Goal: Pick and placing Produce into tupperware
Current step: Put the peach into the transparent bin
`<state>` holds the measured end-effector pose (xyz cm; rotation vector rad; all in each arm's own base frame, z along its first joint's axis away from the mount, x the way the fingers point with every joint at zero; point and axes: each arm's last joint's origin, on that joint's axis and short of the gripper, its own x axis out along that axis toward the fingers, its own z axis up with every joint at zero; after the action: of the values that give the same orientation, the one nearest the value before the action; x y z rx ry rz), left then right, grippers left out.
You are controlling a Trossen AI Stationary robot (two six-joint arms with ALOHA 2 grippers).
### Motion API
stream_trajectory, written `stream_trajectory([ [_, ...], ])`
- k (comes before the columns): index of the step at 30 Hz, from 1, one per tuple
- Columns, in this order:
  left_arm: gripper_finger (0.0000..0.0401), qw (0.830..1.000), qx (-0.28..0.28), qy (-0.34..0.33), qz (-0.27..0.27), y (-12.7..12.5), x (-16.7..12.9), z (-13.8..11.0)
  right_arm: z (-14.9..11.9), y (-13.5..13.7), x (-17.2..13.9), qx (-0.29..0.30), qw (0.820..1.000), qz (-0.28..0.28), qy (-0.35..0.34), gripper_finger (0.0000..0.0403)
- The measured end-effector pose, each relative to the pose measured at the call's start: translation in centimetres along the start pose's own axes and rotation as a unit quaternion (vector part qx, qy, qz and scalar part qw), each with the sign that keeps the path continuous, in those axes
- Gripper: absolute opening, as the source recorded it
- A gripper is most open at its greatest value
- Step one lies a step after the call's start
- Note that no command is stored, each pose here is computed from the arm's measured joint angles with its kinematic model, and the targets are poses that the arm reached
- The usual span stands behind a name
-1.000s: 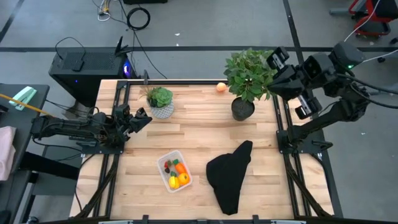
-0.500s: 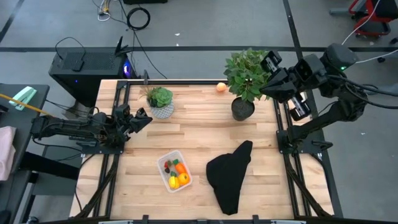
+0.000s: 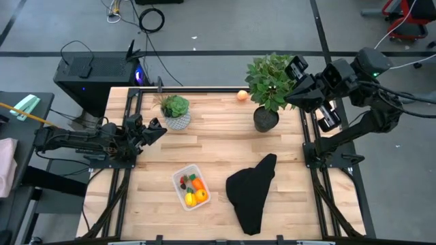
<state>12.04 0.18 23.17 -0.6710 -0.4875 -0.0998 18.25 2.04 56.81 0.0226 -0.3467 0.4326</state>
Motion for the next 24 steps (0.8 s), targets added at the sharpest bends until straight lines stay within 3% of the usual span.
stream_trajectory([
  [7, 0.0031, 1.000, 0.000, 0.000, 0.000, 0.0, 0.0, 0.0, 0.0, -0.1, 0.3, -0.001, 1.000, 0.002, -0.010, 0.0019],
  [14, 0.0034, 1.000, 0.001, 0.000, 0.000, 0.0, 0.0, 0.0, -1.1, 0.6, 2.8, -0.004, 0.999, 0.039, -0.028, 0.0019],
  [24, 0.0039, 1.000, 0.013, 0.001, -0.001, 0.0, 0.0, 0.0, 0.9, 4.5, 3.9, -0.128, 0.989, 0.020, -0.071, 0.0028],
])
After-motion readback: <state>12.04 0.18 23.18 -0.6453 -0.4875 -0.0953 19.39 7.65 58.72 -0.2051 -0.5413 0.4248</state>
